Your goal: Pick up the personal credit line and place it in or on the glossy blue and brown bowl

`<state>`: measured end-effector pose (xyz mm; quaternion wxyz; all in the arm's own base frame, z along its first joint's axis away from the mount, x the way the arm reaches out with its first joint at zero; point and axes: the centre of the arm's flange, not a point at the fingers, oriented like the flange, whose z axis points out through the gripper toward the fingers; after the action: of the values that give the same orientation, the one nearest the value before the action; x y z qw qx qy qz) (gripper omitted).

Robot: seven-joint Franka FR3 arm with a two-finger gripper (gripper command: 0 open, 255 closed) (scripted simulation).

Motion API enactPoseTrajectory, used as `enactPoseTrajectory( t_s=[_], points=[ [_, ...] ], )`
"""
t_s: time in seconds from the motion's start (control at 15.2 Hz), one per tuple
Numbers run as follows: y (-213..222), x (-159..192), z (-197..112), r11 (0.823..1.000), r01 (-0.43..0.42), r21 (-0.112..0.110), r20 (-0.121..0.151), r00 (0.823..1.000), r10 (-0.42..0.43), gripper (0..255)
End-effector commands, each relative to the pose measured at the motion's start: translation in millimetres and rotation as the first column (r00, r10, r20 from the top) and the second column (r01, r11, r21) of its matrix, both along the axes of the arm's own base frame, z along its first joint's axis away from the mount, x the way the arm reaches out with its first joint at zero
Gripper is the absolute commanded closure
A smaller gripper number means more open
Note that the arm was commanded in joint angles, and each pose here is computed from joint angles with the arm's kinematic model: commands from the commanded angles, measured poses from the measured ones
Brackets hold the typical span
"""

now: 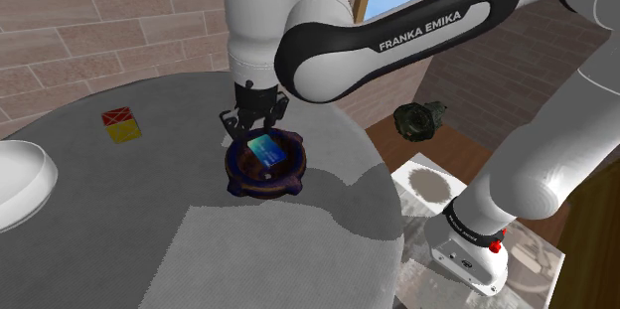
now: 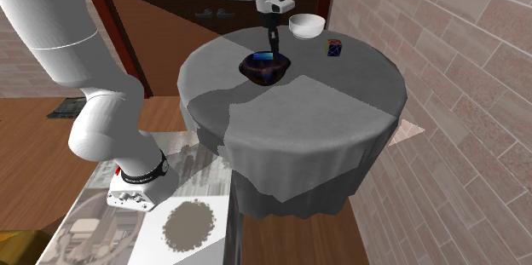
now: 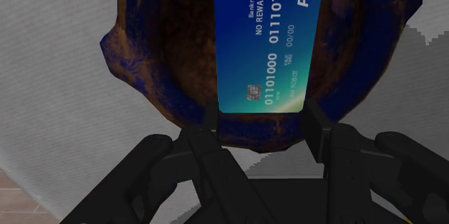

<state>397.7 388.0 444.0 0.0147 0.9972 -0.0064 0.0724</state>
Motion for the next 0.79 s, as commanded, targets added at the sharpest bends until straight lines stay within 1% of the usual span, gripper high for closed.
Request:
enactPoseTrajectory(
  t_s=[0.0, 0.46, 0.53, 0.73],
  points=[
    [-1.1, -0.7, -6.9, 1.000, 0.000, 0.000, 0.000, 1.000, 0.000, 255],
    [-1.1, -0.6, -6.9, 1.000, 0.000, 0.000, 0.000, 1.000, 0.000, 255],
    [-1.1, -0.6, -6.9, 1.000, 0.000, 0.000, 0.000, 1.000, 0.000, 0],
    [-1.1, -0.6, -6.9, 1.000, 0.000, 0.000, 0.000, 1.000, 0.000, 0]
  ],
)
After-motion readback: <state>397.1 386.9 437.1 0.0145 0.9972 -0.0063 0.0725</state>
